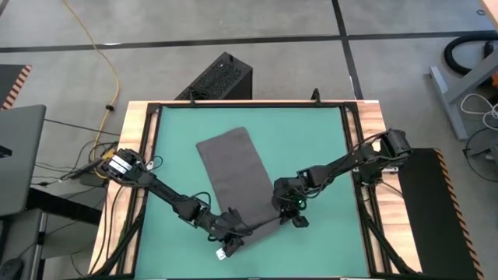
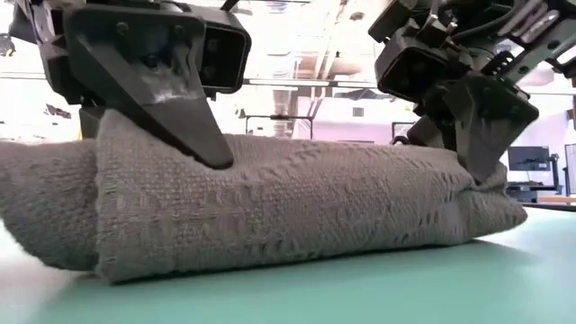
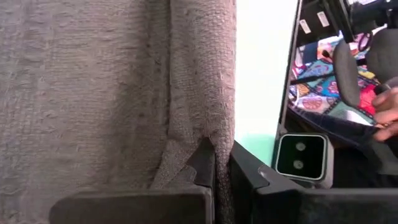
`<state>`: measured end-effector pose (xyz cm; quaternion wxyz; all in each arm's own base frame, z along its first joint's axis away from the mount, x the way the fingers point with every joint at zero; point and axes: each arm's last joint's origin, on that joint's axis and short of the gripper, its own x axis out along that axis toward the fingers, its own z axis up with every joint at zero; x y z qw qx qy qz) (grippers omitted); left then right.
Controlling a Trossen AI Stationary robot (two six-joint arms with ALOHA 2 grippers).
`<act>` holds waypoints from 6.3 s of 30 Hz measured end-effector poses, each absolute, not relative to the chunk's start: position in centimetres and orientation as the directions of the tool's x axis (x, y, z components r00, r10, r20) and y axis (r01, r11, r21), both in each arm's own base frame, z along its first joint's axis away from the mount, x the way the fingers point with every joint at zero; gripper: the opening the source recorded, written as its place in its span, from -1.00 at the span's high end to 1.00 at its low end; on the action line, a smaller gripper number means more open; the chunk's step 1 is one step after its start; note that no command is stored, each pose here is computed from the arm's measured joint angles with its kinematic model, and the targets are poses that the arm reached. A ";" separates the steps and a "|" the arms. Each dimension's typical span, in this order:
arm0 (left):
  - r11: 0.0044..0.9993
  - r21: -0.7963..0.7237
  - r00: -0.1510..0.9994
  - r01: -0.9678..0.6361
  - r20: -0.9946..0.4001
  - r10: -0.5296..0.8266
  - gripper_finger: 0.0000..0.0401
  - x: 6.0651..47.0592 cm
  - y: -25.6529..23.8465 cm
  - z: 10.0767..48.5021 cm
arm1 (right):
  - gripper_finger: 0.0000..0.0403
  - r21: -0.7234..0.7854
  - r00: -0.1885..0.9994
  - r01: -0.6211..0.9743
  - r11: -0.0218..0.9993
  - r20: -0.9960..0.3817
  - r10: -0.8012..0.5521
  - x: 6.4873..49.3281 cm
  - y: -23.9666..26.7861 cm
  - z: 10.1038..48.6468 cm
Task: Roll towel into tight, uniform cylinder
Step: Roll the gray towel
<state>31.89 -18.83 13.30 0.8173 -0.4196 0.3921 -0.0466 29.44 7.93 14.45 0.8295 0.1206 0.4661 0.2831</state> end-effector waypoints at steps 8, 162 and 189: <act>0.632 -0.707 0.667 -0.316 -0.639 -0.382 0.97 32.1 -18.5 11.8 | 0.73 0.548 0.351 -0.224 0.806 -0.727 0.591 31.1 6.7 12.8; 0.952 -0.292 0.808 0.086 -0.539 -0.238 -0.10 32.2 -18.8 17.0 | 0.84 0.528 0.370 -0.049 0.848 -0.779 0.506 29.1 7.6 13.8; 0.991 0.011 0.520 -0.131 -0.850 0.078 -0.13 34.9 -20.3 14.1 | 0.84 0.587 0.379 0.059 0.807 -0.761 0.526 29.3 7.3 14.1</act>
